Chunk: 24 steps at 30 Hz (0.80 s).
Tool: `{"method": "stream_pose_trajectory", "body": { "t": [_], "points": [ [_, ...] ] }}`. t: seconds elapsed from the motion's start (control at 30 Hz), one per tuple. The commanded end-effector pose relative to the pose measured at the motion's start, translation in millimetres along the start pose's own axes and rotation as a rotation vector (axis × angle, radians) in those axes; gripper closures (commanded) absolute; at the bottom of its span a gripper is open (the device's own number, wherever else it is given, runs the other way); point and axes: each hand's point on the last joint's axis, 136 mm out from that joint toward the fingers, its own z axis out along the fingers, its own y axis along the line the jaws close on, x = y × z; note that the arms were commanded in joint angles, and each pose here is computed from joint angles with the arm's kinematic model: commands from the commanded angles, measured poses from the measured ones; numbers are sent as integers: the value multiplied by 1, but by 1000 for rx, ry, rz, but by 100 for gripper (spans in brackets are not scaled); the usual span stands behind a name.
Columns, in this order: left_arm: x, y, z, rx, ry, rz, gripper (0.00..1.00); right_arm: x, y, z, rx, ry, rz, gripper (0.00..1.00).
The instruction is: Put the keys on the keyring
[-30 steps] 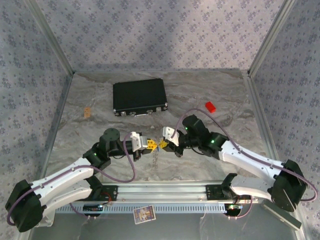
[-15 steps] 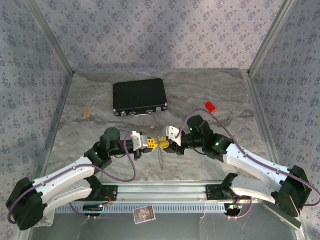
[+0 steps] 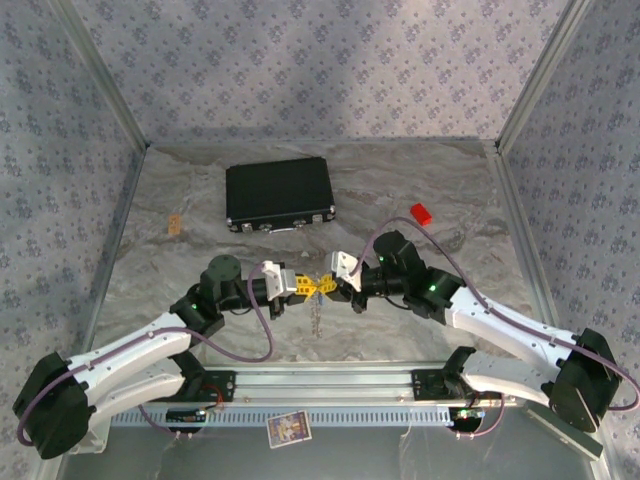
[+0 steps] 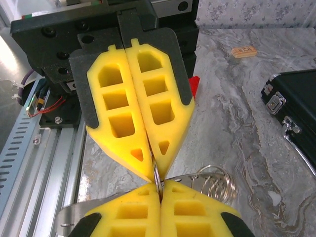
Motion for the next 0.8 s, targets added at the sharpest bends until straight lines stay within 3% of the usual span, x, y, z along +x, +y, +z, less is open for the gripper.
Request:
{"method": "stream_pose_trajectory", "body": {
  "t": [0.0,0.03,0.1,0.3,0.67,0.77],
  "points": [
    [-9,-1,-3,2,9,53,88,-6,0,-2,-2,13,-29,100],
    [-5,0,-4,-6,40,61,79,-6,0,-3,3,31,-36,100],
    [0,1,-6,-16,91,77,76,-3,-1,-4,9,83,-58,100],
    [6,1,-11,-11,165,109,76,-2,-1,-4,16,207,-120,100],
    [-7,-4,-8,29,115,101,80,-12,5,6,13,284,-209,100],
    [-8,-5,-8,32,109,99,85,-12,7,8,6,296,-221,100]
  ]
}}
